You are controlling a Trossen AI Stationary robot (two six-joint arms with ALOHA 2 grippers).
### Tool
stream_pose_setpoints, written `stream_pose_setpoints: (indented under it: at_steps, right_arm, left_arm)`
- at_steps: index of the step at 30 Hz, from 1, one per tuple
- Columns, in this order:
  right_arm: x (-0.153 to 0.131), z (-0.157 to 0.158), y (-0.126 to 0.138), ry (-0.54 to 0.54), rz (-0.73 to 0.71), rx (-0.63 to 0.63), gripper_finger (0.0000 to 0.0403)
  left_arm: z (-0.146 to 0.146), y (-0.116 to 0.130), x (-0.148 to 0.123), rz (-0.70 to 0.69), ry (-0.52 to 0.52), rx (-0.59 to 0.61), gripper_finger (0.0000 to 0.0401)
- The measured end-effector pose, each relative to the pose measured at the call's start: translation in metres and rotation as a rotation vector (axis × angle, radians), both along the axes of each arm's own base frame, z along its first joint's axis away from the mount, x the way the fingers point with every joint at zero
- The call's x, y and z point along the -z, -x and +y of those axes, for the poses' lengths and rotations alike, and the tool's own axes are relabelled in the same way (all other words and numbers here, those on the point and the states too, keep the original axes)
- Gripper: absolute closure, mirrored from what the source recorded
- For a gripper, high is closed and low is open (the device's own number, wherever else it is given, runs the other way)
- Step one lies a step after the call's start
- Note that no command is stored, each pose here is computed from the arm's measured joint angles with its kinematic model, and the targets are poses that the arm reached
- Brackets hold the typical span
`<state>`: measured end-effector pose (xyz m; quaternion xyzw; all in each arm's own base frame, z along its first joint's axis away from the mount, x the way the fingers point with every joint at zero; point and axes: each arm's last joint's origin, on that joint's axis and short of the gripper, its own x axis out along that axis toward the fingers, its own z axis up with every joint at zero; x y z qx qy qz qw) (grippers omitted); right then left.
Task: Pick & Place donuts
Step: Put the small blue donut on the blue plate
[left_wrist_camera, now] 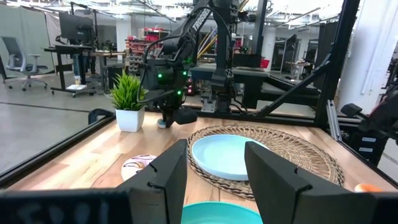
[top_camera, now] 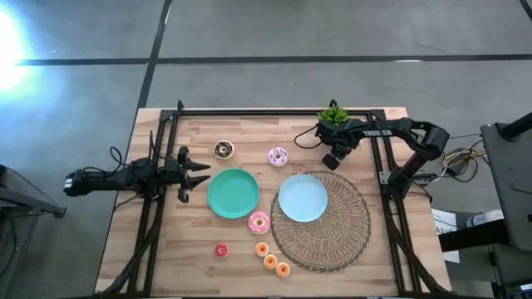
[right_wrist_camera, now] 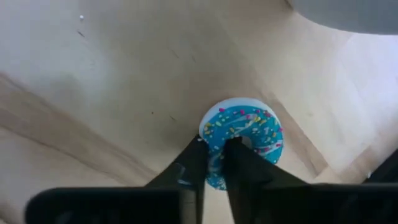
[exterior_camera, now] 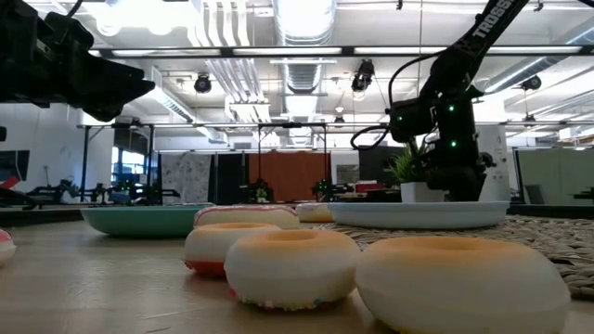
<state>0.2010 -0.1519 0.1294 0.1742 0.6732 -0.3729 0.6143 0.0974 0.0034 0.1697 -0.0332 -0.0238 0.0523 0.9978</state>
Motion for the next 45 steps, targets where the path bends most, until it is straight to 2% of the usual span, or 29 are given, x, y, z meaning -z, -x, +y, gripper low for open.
stream_pose_setpoints:
  at_steps: [6,9,13,23,29,34,39,45]
  right_arm:
    - [-0.008,0.004,-0.001,0.000,-0.048,-0.023,0.0389]
    - [-0.024,0.013,-0.003,0.020,-0.114,-0.059,0.0389]
    - [-0.042,0.032,-0.006,-0.051,-0.222,-0.127,0.0390]
    - [-0.077,0.117,-0.018,-0.101,-0.373,-0.473,0.0390]
    - [-0.074,0.172,-0.024,-0.136,-0.364,-0.687,0.0390]
    - [-0.058,0.208,-0.036,-0.176,-0.306,-0.786,0.0390]
    - [-0.051,0.227,-0.061,-0.138,-0.247,-0.846,0.0390]
    - [-0.039,0.233,-0.078,-0.141,-0.198,-0.852,0.0390]
  left_arm:
    - [0.000,0.000,0.000,0.000,0.000,0.000,0.0266]
    - [0.000,0.000,0.000,0.000,0.000,0.000,0.0266]
    - [0.000,0.000,0.000,0.002,0.000,0.000,0.0266]
    - [0.000,0.000,0.000,0.003,0.000,0.000,0.0266]
    - [0.000,0.000,0.000,0.002,0.000,0.000,0.0266]
    - [0.000,0.000,0.000,0.004,0.000,0.000,0.0266]
    - [0.000,0.000,0.001,0.005,0.000,0.000,0.0266]
    - [0.000,0.000,0.001,0.006,0.000,0.000,0.0266]
